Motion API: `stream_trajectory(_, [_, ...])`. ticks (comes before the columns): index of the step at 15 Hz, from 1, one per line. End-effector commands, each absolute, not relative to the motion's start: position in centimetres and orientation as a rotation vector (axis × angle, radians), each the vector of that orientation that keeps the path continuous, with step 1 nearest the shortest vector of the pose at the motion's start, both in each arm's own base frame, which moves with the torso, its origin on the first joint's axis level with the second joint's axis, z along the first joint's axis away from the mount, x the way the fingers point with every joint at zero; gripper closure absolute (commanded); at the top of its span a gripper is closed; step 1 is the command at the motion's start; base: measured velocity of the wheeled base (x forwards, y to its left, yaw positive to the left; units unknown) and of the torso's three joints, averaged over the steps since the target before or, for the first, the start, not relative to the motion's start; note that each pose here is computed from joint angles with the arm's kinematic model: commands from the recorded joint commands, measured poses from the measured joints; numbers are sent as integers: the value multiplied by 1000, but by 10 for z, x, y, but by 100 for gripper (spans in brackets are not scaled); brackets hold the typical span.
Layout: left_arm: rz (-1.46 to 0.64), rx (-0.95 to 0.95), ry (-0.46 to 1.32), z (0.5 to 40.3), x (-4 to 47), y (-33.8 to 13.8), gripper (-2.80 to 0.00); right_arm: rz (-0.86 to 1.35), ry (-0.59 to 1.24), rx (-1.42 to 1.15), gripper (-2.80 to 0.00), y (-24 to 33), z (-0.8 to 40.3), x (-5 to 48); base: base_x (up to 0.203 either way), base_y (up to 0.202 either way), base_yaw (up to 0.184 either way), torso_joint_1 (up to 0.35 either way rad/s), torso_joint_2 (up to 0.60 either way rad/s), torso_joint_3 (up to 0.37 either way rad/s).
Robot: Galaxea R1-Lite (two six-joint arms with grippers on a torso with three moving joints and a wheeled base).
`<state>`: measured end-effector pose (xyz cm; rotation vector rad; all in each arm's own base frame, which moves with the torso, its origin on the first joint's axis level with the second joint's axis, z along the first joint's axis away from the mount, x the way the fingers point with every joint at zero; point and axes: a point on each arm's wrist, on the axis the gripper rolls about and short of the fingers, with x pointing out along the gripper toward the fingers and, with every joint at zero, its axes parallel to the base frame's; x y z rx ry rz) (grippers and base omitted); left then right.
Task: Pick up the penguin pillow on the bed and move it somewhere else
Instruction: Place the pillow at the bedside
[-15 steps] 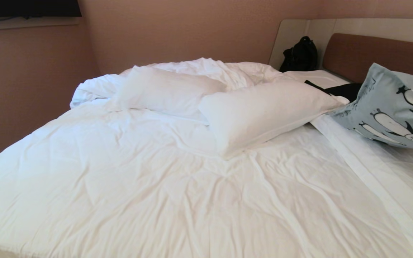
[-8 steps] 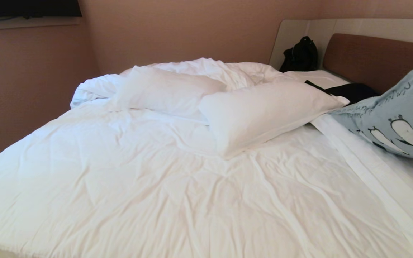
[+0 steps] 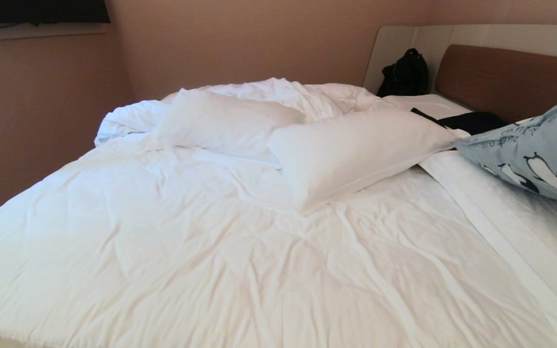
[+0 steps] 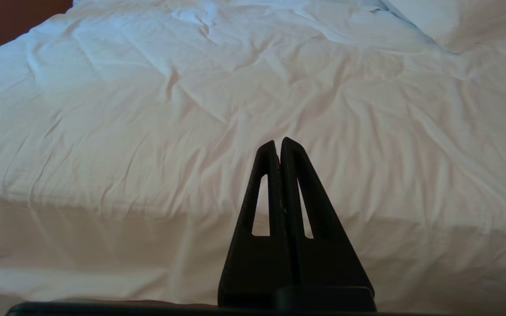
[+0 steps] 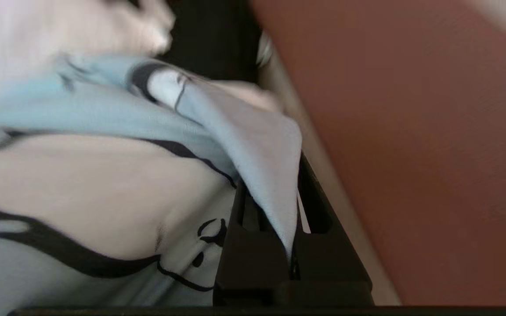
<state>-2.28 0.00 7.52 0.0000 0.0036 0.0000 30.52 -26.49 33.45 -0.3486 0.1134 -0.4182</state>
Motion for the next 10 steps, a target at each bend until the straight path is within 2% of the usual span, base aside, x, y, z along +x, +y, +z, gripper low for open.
stream_trajectory(1, [0,0,3,75,-23,0,0,-440,-5,-371,0,-254,362,292,0,0,0,0,0,0])
stream_trajectory(4, [0,0,3,75,-23,0,0,-458,-86,-417,0,-249,376,287,0,0,0,0,0,0])
stream_trajectory(10, [0,0,3,75,-23,0,0,-433,-55,-396,0,-255,364,295,0,0,0,0,0,0])
